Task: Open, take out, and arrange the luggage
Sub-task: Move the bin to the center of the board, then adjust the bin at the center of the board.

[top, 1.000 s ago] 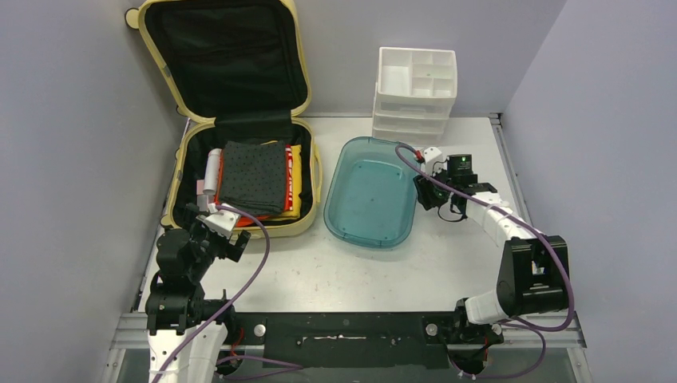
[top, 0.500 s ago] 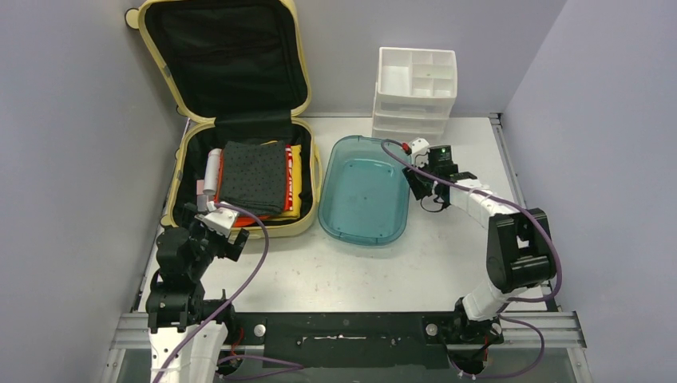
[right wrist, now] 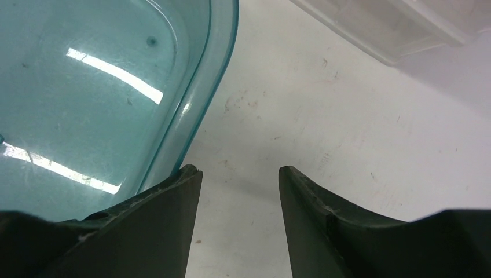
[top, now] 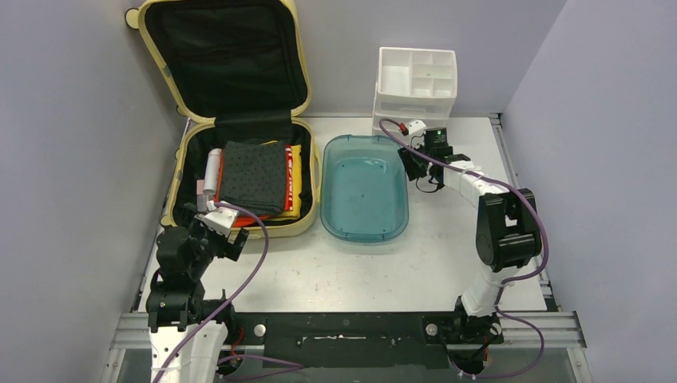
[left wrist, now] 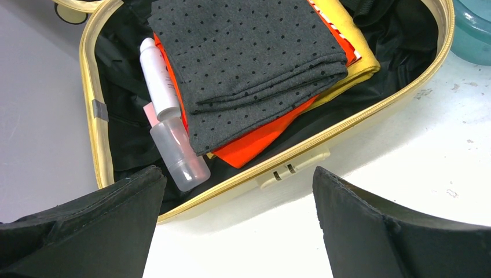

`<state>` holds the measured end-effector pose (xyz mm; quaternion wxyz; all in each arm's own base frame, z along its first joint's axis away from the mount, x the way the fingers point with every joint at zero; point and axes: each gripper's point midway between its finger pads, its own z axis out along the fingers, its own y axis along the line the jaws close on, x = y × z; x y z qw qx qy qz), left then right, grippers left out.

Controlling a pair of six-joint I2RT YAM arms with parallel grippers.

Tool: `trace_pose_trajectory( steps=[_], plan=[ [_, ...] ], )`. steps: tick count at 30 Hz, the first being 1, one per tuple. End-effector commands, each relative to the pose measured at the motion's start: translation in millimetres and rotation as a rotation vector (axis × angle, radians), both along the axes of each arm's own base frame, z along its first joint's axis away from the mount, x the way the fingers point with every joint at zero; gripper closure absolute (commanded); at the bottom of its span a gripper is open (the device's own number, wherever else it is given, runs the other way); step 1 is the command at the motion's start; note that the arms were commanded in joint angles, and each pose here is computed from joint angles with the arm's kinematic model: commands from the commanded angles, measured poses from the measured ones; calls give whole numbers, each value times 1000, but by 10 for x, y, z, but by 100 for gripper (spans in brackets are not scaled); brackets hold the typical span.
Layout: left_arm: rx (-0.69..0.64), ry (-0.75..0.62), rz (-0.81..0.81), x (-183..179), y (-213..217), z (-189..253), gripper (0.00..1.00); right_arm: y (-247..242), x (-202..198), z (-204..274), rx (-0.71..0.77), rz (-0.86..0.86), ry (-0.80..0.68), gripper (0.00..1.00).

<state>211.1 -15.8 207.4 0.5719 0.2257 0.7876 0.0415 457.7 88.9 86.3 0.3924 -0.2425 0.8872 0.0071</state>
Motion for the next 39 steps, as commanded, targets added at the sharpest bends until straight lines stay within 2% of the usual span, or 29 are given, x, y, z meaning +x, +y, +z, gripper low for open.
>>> trace_pose_trajectory(
  steps=[1,8,11,16,19,22,25,28,32,36,39],
  plan=[
    [7,-30,-4,20,4,104,3,274,182,257,103,54,-61,47],
    [9,-29,-10,31,-5,104,3,343,147,275,107,90,-89,43],
    [8,-31,0,35,7,108,3,302,148,311,80,50,-87,40],
    [12,-24,87,123,138,68,3,-71,111,799,50,-32,-182,32],
    [42,-1,160,185,277,-44,3,-228,12,1190,72,-42,-237,21],
    [99,62,115,229,239,-155,3,-169,-149,1524,91,31,-288,7],
    [150,114,152,306,342,-129,3,21,-353,1667,134,152,-305,2],
    [144,163,101,366,263,-97,3,203,-503,1489,181,223,-268,2],
    [56,197,18,383,48,-145,3,490,-593,1159,186,306,-206,4],
    [19,147,21,359,27,-198,3,258,-404,835,179,102,-116,13],
    [4,82,11,313,2,-98,3,124,-405,580,203,38,-44,16]
  ],
)
